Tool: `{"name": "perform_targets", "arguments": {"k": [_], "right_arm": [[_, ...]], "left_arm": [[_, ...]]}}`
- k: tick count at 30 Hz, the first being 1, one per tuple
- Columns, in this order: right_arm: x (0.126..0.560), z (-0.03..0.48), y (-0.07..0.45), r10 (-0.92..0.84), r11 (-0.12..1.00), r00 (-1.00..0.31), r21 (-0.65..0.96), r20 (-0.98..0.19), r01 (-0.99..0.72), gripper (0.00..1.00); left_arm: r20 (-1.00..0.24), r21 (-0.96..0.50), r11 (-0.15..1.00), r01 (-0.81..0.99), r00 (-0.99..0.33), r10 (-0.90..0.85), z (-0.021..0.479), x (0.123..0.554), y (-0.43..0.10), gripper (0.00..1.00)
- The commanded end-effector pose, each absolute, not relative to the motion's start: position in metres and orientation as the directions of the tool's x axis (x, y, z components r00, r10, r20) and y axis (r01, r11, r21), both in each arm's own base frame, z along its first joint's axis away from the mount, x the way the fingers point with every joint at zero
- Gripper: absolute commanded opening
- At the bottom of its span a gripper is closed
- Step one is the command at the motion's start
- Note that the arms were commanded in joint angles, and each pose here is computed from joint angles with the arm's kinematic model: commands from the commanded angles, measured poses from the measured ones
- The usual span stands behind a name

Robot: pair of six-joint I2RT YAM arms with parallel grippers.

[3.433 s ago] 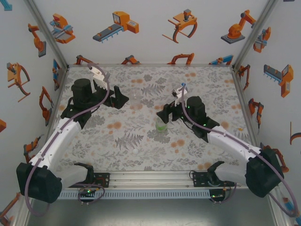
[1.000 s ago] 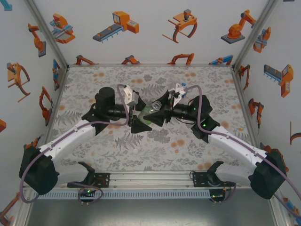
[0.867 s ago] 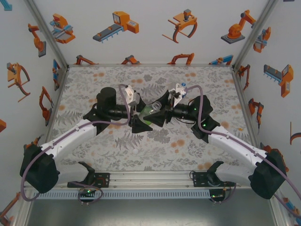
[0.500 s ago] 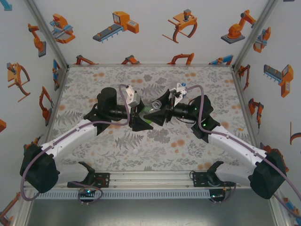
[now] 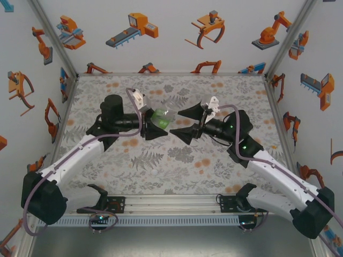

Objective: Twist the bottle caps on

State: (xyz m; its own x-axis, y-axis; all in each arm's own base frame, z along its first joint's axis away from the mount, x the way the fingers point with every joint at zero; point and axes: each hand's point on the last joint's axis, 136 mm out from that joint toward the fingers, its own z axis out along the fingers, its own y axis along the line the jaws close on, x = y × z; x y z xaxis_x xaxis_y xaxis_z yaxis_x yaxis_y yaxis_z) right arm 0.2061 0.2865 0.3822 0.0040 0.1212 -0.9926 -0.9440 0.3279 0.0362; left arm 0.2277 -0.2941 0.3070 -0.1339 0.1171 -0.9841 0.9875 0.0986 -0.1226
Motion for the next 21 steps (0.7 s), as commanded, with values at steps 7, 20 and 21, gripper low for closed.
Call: {"name": "perform_targets", "arguments": {"k": [7,20,21], "right_arm": [[0.262,0.33,0.251,-0.095,0.674,-0.155,0.052,-0.983,-0.737,0.73],[0.268,0.253,0.234,-0.064,0.777,-0.442,0.233,-0.895,-0.585,0.69],[0.267,0.251,0.233,-0.046,0.78,-0.454,0.251,-0.89,-0.573,0.69]], "left_arm": [[-0.952,-0.262,0.349,0.9,-0.299,0.057,0.337,0.283,-0.245,0.04],[-0.763,-0.646,0.379,0.662,-0.568,-0.308,0.333,0.299,-0.258,0.0],[-0.743,-0.669,0.377,0.641,-0.597,-0.302,0.326,0.293,-0.267,0.0]]}}
